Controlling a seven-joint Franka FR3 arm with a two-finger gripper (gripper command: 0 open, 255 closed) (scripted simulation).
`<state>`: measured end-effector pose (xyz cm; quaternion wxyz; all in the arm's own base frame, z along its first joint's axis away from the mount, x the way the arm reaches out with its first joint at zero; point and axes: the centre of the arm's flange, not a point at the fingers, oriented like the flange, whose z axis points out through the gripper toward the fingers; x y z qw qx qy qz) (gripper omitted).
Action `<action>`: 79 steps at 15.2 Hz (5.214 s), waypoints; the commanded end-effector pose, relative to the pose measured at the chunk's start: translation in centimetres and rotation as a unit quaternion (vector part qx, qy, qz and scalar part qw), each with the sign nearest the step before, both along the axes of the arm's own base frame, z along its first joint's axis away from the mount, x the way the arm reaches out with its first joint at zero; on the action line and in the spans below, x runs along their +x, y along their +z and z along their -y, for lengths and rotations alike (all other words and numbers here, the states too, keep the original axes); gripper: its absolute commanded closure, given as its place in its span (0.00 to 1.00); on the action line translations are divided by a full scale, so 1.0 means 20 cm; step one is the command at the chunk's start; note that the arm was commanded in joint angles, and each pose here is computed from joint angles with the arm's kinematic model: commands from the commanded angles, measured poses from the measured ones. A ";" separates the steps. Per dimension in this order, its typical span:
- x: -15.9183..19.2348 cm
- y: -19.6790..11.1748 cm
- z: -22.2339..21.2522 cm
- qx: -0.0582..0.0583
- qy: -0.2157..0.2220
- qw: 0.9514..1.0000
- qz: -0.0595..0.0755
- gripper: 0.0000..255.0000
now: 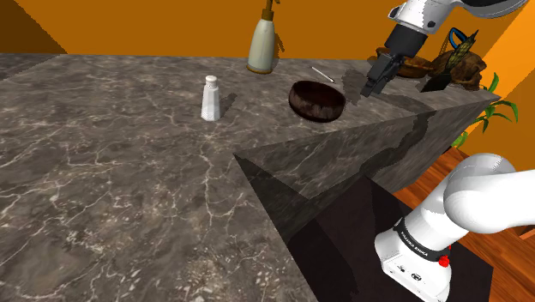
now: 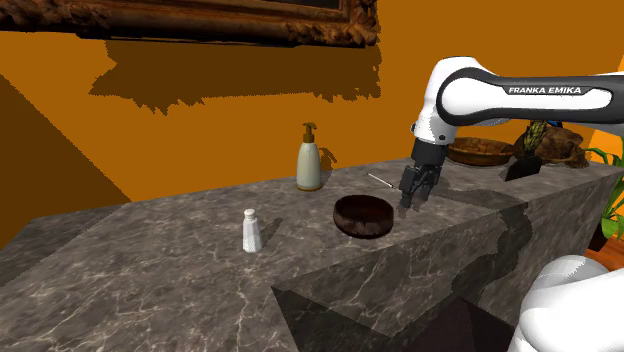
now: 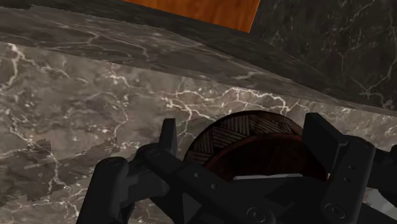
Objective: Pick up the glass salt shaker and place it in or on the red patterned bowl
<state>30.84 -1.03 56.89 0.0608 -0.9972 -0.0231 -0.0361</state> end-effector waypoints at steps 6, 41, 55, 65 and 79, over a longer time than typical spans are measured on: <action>0.13 -0.03 -0.29 -0.001 -0.019 1.000 0.014 0.00; 1.04 -0.31 -1.73 -0.004 -0.117 0.989 0.085 0.00; 1.04 -0.31 -1.73 -0.004 -0.117 0.989 0.085 1.00; 1.04 -0.09 -1.73 -0.004 -0.117 0.989 0.085 1.00; 1.04 0.27 -1.73 -0.004 -0.117 0.989 0.085 1.00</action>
